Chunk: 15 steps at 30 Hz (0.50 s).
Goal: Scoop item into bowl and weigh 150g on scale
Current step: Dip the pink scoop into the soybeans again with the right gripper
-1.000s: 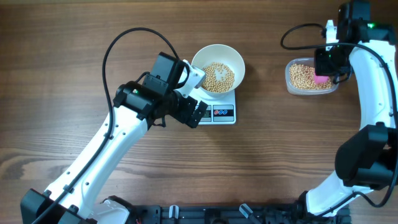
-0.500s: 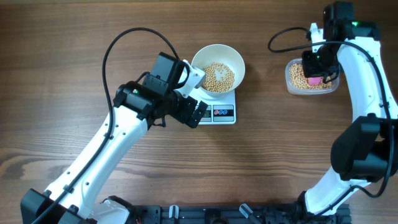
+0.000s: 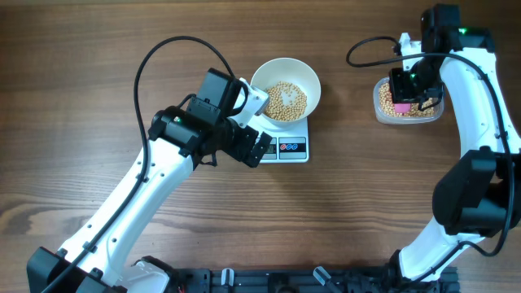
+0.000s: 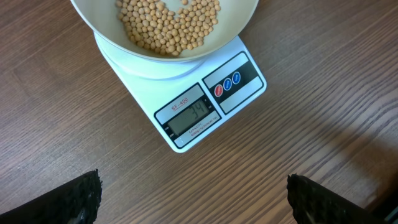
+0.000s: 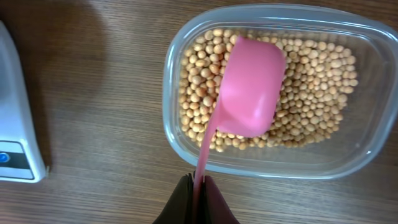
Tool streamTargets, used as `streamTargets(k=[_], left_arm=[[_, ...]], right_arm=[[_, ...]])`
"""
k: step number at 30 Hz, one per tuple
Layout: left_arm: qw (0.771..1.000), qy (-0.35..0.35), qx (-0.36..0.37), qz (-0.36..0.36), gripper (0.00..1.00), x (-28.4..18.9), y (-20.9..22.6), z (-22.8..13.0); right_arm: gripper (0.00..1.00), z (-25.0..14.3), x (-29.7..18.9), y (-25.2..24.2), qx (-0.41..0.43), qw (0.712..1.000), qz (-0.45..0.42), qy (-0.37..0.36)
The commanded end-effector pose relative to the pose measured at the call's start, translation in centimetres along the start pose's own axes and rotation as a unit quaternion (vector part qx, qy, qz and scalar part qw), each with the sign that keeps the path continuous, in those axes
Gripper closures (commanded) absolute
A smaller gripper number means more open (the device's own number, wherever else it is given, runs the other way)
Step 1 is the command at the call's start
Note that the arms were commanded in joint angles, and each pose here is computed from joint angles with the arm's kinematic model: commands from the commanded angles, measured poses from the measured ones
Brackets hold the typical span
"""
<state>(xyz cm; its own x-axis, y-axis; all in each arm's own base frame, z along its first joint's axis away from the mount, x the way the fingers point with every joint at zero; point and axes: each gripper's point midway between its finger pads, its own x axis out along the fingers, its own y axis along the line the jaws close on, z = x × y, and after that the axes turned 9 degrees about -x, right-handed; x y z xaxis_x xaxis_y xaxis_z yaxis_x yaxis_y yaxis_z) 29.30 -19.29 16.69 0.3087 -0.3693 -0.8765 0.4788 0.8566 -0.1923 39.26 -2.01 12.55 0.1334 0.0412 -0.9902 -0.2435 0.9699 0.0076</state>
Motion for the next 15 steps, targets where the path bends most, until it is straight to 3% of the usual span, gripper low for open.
streamTargets(k=[1,15], left_arm=[[1.0,-0.018,-0.003,0.002,0.0,-1.0,0.0,0.7],[1.0,-0.018,-0.003,0.002,0.0,-1.0,0.0,0.7]], right_arm=[[0.96,0.3,0.6,2.1,0.005,0.998,0.067,-0.005],[0.96,-0.2,0.2,-0.2,0.054,0.993,0.102,-0.024]])
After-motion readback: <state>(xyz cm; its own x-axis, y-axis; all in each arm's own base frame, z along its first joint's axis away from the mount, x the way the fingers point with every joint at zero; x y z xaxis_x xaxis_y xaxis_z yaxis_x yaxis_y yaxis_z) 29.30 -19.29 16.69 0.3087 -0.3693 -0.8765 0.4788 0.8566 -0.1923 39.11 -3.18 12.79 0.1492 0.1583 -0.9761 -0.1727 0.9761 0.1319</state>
